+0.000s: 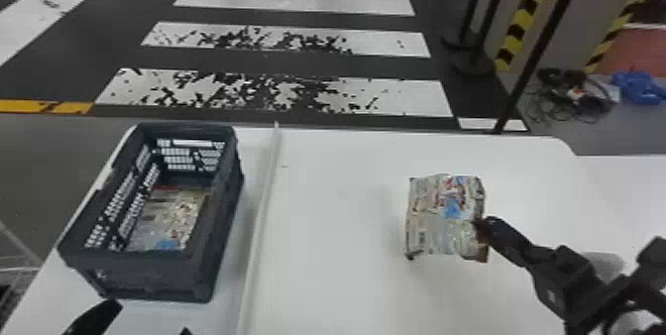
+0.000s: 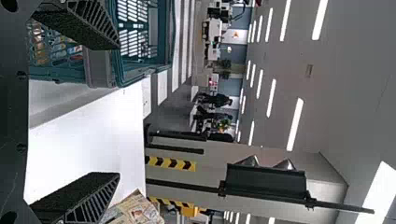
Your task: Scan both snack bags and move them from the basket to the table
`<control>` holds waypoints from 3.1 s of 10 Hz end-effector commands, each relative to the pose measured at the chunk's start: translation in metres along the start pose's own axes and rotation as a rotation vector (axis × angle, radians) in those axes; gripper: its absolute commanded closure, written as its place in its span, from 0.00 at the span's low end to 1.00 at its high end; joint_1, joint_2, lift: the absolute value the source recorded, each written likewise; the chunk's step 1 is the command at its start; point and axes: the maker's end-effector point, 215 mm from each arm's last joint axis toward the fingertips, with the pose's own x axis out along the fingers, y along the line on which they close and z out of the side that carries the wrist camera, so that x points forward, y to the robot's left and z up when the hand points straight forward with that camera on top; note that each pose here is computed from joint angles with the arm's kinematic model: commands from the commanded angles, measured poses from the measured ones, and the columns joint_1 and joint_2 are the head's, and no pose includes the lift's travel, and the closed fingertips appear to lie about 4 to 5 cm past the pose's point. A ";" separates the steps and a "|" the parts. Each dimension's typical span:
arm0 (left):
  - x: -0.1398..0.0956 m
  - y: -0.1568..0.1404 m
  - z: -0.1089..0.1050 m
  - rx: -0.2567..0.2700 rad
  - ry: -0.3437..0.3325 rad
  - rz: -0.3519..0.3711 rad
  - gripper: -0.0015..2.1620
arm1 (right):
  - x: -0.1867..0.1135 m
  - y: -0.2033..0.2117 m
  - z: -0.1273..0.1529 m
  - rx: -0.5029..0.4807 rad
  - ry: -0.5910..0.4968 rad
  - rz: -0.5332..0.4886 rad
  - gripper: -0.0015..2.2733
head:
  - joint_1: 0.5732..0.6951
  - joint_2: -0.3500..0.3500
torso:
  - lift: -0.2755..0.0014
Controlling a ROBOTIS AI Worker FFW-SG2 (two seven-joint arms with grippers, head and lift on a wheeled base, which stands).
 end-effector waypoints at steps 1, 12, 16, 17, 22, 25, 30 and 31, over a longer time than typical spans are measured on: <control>0.001 -0.003 0.000 -0.002 -0.002 -0.006 0.01 | -0.008 -0.019 0.020 -0.028 -0.054 -0.068 0.99 | 1.00 0.38 | 0.64; 0.013 -0.028 -0.006 -0.032 -0.012 -0.064 0.01 | -0.063 -0.049 -0.017 -0.379 -0.073 -0.362 0.00 | 1.00 0.15 | 0.64; 0.010 -0.025 -0.008 -0.028 -0.020 -0.065 0.01 | -0.059 -0.014 -0.024 -0.474 -0.029 -0.175 0.05 | 1.00 0.24 | 0.64; 0.010 -0.025 -0.005 -0.023 -0.031 -0.065 0.01 | -0.055 -0.012 -0.031 -0.508 0.012 -0.146 0.05 | 1.00 0.26 | 0.64; 0.007 -0.010 0.004 -0.013 -0.058 0.019 0.01 | -0.033 0.006 -0.024 -0.751 -0.029 -0.038 0.05 | 1.00 0.34 | 0.64; 0.024 -0.002 0.013 -0.027 -0.012 0.141 0.01 | -0.028 0.012 -0.018 -0.897 -0.104 -0.056 0.05 | 1.00 0.37 | 0.64; 0.037 -0.006 0.009 -0.043 0.036 0.222 0.01 | -0.017 0.011 -0.018 -1.134 -0.227 -0.101 0.16 | 1.00 0.34 | 0.64; 0.037 -0.007 0.004 -0.054 0.054 0.230 0.01 | -0.016 0.009 -0.018 -1.132 -0.234 -0.098 0.41 | 1.00 0.35 | 0.64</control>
